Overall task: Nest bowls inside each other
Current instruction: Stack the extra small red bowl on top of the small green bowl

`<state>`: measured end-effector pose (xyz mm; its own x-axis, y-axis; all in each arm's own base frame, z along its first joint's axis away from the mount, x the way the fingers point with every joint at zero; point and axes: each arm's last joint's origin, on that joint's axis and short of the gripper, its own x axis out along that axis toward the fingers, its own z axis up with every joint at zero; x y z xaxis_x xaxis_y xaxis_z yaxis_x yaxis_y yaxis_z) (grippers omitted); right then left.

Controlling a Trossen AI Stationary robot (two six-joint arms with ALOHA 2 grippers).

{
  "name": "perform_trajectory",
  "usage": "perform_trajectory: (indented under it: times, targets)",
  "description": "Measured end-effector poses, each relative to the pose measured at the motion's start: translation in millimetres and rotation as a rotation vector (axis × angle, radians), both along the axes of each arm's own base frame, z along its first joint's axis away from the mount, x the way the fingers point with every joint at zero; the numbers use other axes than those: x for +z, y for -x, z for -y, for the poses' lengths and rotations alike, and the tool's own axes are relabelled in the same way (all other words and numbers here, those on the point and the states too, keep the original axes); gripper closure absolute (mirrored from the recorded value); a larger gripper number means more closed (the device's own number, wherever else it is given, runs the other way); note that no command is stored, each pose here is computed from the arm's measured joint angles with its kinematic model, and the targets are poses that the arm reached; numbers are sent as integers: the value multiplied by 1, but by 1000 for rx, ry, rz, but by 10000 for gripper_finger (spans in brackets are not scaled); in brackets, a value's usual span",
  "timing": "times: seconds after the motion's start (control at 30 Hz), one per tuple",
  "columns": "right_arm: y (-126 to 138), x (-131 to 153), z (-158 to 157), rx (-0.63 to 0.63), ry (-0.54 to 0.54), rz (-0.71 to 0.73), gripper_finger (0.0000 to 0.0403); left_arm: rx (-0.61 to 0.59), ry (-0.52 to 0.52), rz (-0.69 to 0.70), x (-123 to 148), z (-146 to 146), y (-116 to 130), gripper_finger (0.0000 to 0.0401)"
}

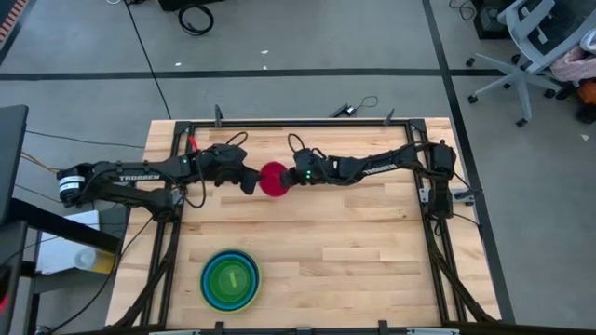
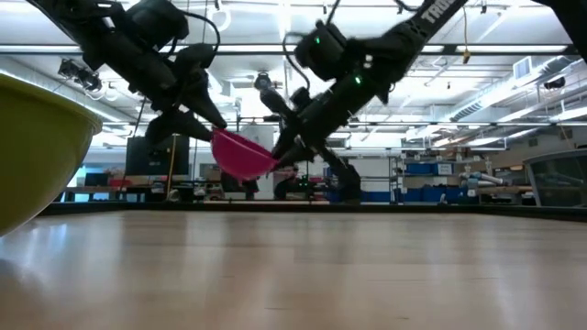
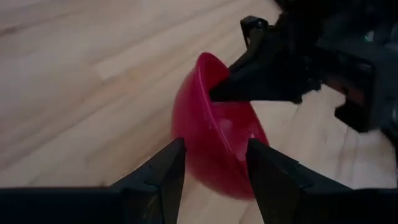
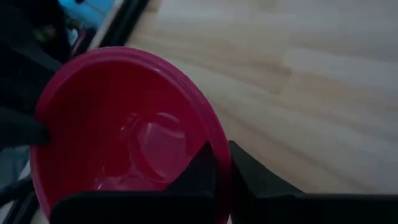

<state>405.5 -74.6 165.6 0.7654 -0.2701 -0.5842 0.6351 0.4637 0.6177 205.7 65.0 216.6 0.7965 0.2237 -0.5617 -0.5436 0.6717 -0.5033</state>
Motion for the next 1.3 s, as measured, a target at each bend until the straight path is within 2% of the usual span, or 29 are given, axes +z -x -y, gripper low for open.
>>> perform_trajectory:
  times: [0.2,0.37,0.5,0.6,0.67,0.8,0.9,1.0,1.1,1.2,1.3]
  targets:
    - [-9,17,-6,-39,80,-52,375,-5,-44,29,3,-1,-2,232]
    - [-16,30,-11,5,141,-58,376,-1,-121,-61,-1,-2,2,243]
    - [-24,43,-21,74,211,-39,350,-14,-151,-158,-6,-1,7,295]
    - [-31,56,-30,106,201,10,300,-19,-142,-211,-10,0,12,365]
    - [-33,63,-35,122,174,29,260,-44,-130,-216,-8,2,16,387]
    - [-36,84,-37,56,30,126,195,-184,-36,-201,-2,13,30,388]
    - [-35,106,-38,29,-2,189,168,-328,0,-165,5,28,40,389]
    - [-32,123,-39,42,19,225,161,-551,12,-70,17,47,47,389]
    - [-28,129,-39,44,35,225,164,-712,-34,-12,36,67,51,389]
    - [-28,129,-34,34,37,225,166,-802,-41,-37,49,84,53,390]
    - [-27,128,-28,31,31,218,166,-858,-32,-124,45,101,51,390]
